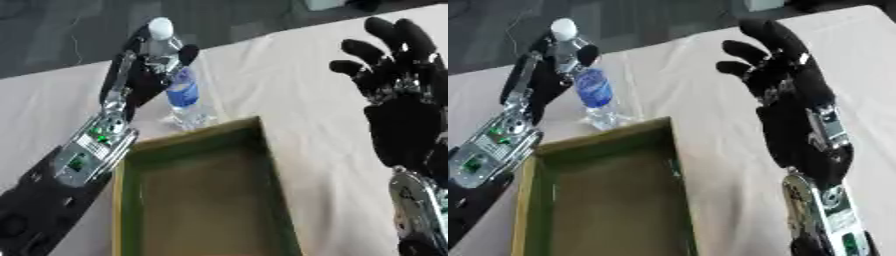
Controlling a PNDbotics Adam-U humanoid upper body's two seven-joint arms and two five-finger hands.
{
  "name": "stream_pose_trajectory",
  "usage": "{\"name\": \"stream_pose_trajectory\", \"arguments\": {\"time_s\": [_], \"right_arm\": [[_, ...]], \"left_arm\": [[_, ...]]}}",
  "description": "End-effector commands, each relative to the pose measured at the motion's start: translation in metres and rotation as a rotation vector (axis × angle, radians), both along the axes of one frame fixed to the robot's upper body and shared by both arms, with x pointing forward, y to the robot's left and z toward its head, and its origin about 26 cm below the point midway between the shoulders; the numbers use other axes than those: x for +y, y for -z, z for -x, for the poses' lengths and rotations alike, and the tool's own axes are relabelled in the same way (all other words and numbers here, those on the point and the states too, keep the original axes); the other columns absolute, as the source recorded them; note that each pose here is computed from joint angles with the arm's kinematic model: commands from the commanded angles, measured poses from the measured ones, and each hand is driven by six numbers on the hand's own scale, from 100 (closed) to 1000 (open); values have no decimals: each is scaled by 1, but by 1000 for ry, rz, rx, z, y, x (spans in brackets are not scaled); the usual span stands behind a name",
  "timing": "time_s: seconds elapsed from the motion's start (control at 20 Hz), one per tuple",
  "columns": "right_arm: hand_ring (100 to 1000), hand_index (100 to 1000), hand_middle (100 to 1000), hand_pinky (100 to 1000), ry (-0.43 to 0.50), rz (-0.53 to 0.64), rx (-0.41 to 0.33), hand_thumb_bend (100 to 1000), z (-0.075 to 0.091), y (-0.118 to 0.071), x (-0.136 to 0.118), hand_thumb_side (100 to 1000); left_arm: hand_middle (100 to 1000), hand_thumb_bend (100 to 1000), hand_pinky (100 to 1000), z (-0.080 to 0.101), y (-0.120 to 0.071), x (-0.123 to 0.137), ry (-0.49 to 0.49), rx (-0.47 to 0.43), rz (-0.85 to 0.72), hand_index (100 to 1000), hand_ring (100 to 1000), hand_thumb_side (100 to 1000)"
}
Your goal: Pick up objects on the table and place them in the box.
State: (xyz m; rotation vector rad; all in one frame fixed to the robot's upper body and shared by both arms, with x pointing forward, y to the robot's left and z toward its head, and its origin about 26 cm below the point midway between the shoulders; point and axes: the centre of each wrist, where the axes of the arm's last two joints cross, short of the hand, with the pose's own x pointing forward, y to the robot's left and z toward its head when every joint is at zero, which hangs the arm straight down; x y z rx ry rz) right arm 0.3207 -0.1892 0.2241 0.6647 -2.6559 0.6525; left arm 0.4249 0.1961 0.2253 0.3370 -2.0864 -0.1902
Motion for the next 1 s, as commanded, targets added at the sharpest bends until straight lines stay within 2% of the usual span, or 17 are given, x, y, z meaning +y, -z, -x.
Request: {"name": "stream_pose_trajectory", "arguments": {"time_s": [0.05,0.5,0.65,0.75,0.95,1.0], "right_arm": [[866,936,900,820,-17,-8,-35,100,4,-10,3,826],[867,936,900,821,-26,-12,-42,100,4,-12,5,825],[867,936,900,821,-26,-12,-42,100,5,-12,5,825],[867,935,899,821,-28,-11,-43,100,5,-12,5,826],[867,935,899,822,-30,-12,-45,100,5,-13,6,824],[867,935,899,822,-31,-12,-45,100,5,-13,6,824]], "left_arm": [[1000,824,661,-1,-9,1,-20,-45,44,913,658,633],[1000,822,654,-5,0,-11,-27,-58,40,904,651,615],[1000,809,627,-6,3,-12,-51,-64,3,886,616,580],[964,791,540,-6,4,-15,-78,-73,-16,847,529,530],[914,742,467,-6,7,-21,-125,-96,-28,795,471,460],[885,706,421,-6,7,-22,-136,-101,-28,760,439,427]]}}
